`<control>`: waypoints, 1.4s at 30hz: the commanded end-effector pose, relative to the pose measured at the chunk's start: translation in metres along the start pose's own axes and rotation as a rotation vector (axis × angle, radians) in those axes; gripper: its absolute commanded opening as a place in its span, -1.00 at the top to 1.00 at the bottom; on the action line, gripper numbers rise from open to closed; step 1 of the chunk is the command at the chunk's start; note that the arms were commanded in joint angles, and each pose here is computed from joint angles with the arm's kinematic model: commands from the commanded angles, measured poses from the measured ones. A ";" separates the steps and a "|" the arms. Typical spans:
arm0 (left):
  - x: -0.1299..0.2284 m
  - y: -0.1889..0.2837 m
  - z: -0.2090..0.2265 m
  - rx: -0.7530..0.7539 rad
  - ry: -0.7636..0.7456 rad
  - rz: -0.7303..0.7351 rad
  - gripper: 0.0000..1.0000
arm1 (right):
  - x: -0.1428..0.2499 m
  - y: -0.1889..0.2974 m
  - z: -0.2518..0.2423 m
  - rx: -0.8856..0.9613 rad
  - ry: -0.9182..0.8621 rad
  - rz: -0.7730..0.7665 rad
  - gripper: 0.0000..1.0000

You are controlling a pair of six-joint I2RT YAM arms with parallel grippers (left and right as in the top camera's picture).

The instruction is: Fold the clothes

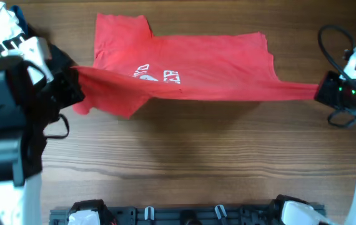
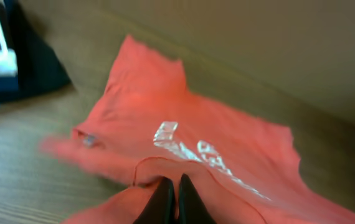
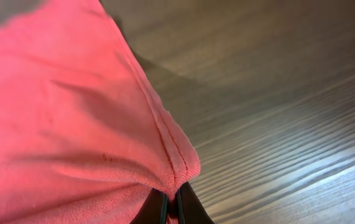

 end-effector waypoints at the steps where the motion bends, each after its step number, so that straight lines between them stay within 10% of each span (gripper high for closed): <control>1: -0.010 0.053 -0.014 0.054 -0.036 -0.132 0.92 | 0.004 0.032 -0.004 -0.004 0.000 -0.094 0.92; 18: -0.038 0.226 -0.045 0.094 -0.073 -0.676 0.92 | 0.011 0.210 -0.020 -0.003 -0.083 -0.710 0.92; 31: -0.109 -0.012 -0.041 0.018 -0.039 -0.157 0.92 | -0.108 0.026 0.017 -0.114 0.031 -0.265 0.92; 42: -0.042 -0.151 -0.039 0.077 -0.005 0.428 0.92 | -0.113 -0.027 0.020 -0.098 0.028 -0.112 0.92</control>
Point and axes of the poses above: each gripper's point midway between its finger pads, its own y axis back along the fingers, its own z axis along the line the jaws close on, x = y × z, the point moved 8 cm from there along y, back along the fingers, and after that the axes turned 3 degrees about y, right-handed, at the moved point
